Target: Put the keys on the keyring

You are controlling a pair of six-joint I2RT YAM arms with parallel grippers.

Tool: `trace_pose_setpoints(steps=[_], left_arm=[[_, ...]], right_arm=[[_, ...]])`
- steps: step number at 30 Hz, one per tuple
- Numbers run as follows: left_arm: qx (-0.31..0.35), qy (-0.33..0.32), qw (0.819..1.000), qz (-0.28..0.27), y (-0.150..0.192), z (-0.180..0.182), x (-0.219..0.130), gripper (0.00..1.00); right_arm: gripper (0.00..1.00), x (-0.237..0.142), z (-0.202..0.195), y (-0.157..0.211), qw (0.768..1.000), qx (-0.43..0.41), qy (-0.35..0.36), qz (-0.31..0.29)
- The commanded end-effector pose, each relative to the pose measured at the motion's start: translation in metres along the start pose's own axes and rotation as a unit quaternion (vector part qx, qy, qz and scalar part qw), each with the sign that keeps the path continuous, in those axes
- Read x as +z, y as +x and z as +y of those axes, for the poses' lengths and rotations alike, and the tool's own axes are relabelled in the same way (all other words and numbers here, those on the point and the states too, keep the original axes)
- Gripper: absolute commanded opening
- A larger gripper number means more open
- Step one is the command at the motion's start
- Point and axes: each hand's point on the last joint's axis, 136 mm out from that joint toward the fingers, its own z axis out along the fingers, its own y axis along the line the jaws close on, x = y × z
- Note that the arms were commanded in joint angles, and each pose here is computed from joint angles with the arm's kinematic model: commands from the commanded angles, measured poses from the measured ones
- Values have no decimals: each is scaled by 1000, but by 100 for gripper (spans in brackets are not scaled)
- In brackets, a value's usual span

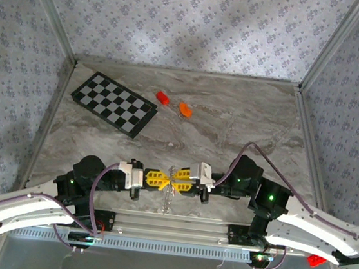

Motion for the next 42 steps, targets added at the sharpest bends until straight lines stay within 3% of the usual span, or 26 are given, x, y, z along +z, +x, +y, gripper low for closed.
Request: trace_pose_setpoints(steps=[1, 7, 13, 16, 19, 28, 42], left_arm=[[11, -3, 999, -38, -23, 2, -2, 0], [9, -6, 999, -33, -20, 3, -2, 0], [9, -26, 1000, 13, -3, 11, 1, 0], [7, -41, 998, 47, 8, 16, 1, 13], [5, -56, 995, 79, 17, 22, 0, 19], [2, -57, 994, 89, 18, 24, 3, 24], [-9, -25, 995, 96, 24, 15, 12, 30]], right_arm=[[19, 0, 2, -12, 1000, 0, -6, -18], [0, 0, 1, -11, 1000, -1, -4, -12], [0, -4, -2, -5, 1000, -4, 7, 24], [0, -10, -6, 2, 997, -12, 18, 69], [0, -15, -12, 12, 992, -13, 29, 123], [0, -22, -12, 44, 966, -11, 9, 258], [0, -17, -8, 30, 968, -28, -27, 248]])
